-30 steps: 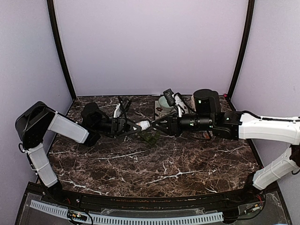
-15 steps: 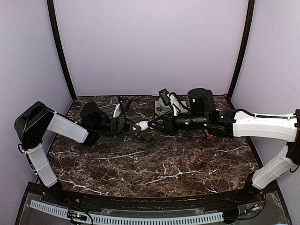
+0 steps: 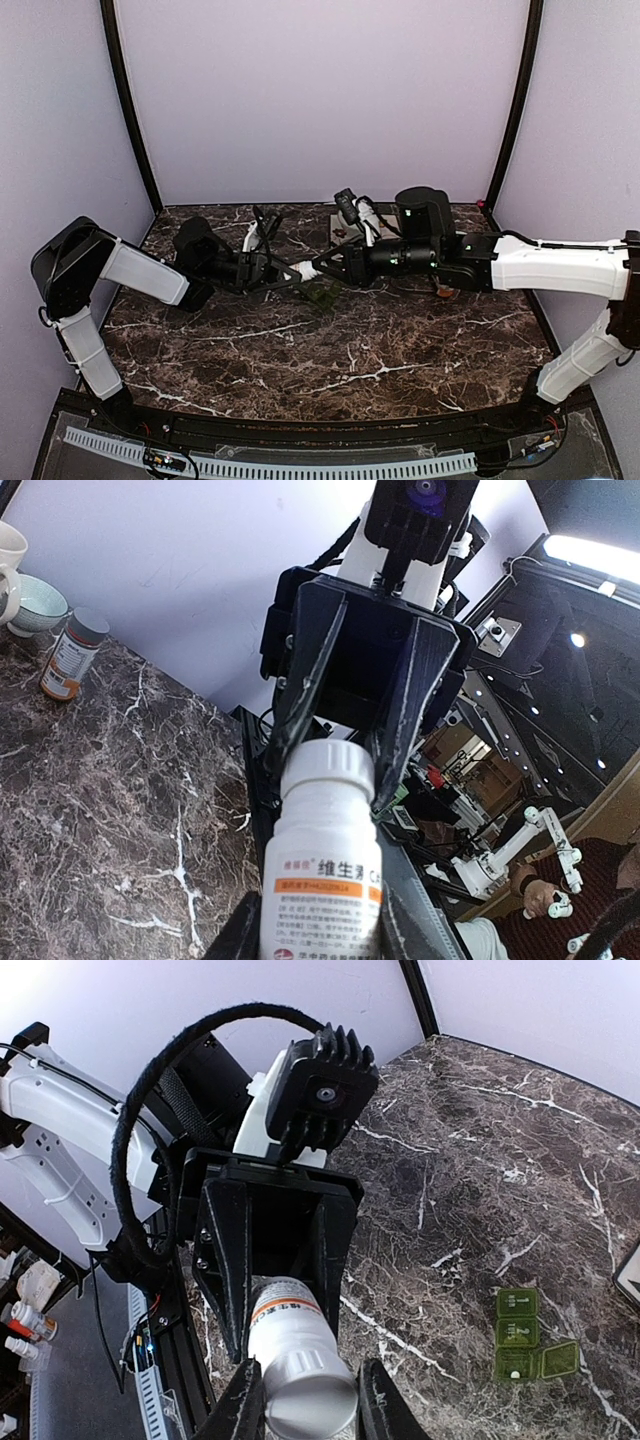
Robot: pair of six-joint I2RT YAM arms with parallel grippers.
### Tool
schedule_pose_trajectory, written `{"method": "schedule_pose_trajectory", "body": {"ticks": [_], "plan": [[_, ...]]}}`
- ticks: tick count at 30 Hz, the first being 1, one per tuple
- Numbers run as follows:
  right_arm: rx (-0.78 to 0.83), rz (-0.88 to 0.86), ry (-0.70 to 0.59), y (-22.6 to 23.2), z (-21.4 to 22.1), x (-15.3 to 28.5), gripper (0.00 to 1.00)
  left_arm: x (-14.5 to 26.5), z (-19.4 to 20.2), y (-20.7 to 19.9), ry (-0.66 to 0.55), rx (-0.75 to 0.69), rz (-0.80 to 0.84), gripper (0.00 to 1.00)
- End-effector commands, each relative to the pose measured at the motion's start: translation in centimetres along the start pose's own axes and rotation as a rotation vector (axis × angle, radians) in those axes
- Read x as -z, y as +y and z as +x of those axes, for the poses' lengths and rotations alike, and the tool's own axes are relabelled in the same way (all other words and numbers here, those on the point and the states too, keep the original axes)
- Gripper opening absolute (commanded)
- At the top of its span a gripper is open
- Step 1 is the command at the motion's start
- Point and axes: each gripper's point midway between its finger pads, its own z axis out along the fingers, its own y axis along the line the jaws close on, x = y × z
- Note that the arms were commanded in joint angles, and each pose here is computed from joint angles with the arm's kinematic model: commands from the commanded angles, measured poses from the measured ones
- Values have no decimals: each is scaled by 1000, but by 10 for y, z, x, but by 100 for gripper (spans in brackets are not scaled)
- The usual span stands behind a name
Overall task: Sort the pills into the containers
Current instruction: Close the lid of the pill bottle on the pill bottle.
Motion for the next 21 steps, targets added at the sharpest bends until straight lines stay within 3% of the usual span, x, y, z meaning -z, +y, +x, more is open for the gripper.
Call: {"method": "schedule_pose_trajectory", "body": {"ticks": [1, 21], "plan": [[23, -55, -40, 16, -16, -3, 6, -3, -12, -19, 1, -88, 33, 0], [11, -85, -32, 18, -10, -9, 6, -3, -16, -29, 1, -87, 77, 0]]}}
